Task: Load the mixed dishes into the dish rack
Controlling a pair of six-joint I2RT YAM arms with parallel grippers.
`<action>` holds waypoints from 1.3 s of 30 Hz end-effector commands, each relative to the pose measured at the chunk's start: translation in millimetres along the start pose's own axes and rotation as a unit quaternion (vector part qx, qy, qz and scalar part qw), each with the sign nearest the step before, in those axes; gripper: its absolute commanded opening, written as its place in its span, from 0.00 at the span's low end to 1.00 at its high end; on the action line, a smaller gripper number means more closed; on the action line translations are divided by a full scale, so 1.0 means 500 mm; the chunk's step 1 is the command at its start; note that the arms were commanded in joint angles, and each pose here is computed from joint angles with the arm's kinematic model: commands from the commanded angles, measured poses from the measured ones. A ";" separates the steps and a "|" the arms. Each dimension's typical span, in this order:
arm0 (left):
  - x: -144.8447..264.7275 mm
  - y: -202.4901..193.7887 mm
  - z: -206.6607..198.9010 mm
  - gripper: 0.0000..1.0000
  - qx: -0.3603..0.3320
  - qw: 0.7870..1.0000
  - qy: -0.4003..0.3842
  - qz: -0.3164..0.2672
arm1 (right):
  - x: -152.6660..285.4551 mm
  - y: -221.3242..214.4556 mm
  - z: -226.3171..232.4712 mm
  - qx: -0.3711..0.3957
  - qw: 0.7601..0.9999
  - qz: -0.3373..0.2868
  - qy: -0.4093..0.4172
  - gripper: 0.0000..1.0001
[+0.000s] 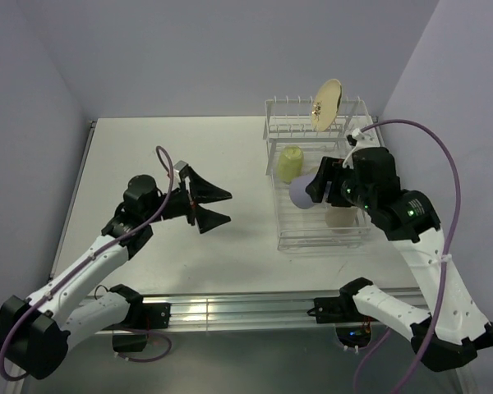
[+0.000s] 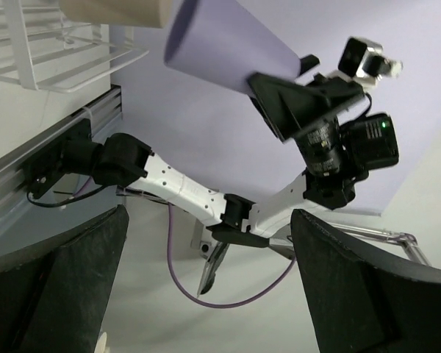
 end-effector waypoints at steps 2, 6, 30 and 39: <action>0.026 -0.009 -0.031 0.99 -0.033 0.999 0.004 -0.023 | -0.038 0.015 -0.049 0.016 0.996 -0.033 -0.080 0.00; 0.048 -0.023 -0.047 0.99 -0.040 0.999 -0.003 -0.036 | -0.085 -0.001 -0.080 0.035 0.991 -0.011 -0.131 0.00; 0.063 -0.033 -0.040 0.99 -0.032 0.998 0.012 -0.045 | -0.232 -0.103 -0.117 0.053 0.983 0.072 -0.161 0.00; 0.065 -0.033 -0.041 0.99 -0.031 0.998 0.014 -0.047 | -0.254 -0.116 -0.122 0.048 0.981 0.077 -0.170 0.00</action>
Point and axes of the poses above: each gripper's point midway between its finger pads, its own x axis back along the fingers, its own z axis along the line the jaws close on, y = z × x, the point moved 3 cm from there along x, back along the fingers, and after that the axes turned 9 degrees about -x, right-handed, at the moved point
